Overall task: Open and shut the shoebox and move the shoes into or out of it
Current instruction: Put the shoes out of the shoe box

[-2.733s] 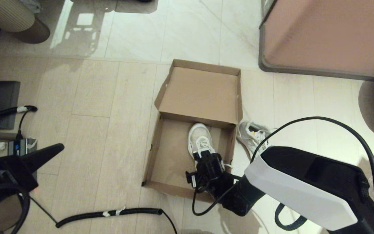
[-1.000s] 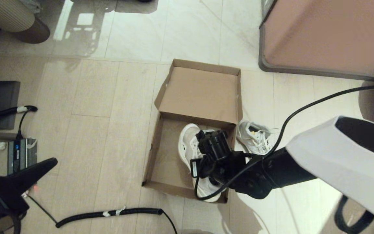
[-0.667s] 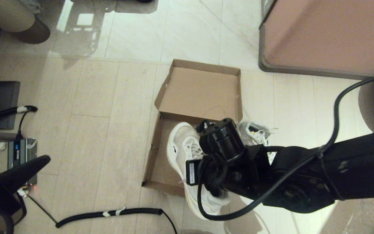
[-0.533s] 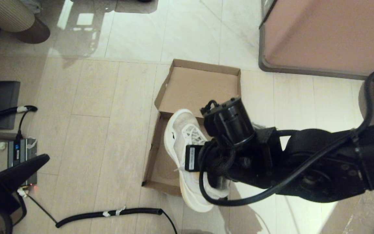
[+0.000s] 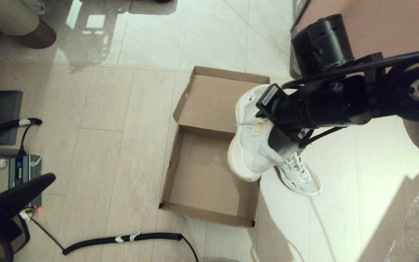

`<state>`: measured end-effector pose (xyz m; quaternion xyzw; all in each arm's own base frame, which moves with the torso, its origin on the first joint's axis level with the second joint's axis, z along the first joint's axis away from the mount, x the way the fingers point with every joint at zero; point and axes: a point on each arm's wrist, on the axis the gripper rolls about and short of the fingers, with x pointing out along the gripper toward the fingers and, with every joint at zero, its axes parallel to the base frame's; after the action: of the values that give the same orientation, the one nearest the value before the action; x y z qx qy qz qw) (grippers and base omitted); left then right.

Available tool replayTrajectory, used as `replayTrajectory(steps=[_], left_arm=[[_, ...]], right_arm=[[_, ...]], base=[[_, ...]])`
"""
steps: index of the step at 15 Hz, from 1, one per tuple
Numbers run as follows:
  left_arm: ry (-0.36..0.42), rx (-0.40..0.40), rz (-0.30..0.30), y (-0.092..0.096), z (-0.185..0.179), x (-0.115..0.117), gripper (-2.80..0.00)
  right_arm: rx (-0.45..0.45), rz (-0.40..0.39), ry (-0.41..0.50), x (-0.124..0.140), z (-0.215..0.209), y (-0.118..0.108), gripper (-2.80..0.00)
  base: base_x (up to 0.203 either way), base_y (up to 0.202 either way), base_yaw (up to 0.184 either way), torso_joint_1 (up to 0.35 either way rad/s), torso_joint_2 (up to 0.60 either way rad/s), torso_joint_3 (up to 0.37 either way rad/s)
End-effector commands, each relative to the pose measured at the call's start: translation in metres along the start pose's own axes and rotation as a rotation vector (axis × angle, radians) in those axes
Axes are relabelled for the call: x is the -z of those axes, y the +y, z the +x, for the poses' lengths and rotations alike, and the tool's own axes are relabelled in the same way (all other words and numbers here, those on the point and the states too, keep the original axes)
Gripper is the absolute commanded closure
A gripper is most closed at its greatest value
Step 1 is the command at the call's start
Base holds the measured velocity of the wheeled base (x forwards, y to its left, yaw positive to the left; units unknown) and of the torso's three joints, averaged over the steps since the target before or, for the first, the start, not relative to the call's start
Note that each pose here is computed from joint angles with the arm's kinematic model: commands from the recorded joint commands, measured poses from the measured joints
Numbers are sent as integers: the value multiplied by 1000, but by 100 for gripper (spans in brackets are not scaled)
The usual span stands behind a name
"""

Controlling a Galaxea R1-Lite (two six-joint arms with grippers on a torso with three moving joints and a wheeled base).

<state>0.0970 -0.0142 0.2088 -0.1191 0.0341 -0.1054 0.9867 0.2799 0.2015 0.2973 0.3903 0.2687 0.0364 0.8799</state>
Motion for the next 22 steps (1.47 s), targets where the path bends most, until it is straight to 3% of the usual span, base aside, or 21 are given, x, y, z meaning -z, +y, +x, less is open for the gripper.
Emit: replayTrajectory(steps=[1,7,10,12,16,19,22], left_arm=[[-2,2,-1,0,1,-1,0],[-10,4,36,0,-4,0,0],[-17,3,45,-1,-9,1,0],[0,-6,66,-1,-16,4,0],[0,-6,92,-2,-27,4,0],[7,-15,92,-1,-26,4,0],[6,-43,94,0,-26,5,0]], right_arm=[[106,211,-87,-43,1,-23,0],[317,649,-305,-120,15,-98,0],[281,998,-413,-170,15,-136,0],[243,1178,-401,-194,29,-157,0],[227,1372,-325,-202,68,-183,0],[187,1576,-270,-208,91,-207,0],[193,1619,-271,-208,116,-229,0]], base=[[0,0,0,0,0,0],[0,0,0,0,0,0],[0,0,0,0,0,0],[0,0,0,0,0,0],[0,0,0,0,0,0],[0,0,0,0,0,0],[0,0,0,0,0,0]])
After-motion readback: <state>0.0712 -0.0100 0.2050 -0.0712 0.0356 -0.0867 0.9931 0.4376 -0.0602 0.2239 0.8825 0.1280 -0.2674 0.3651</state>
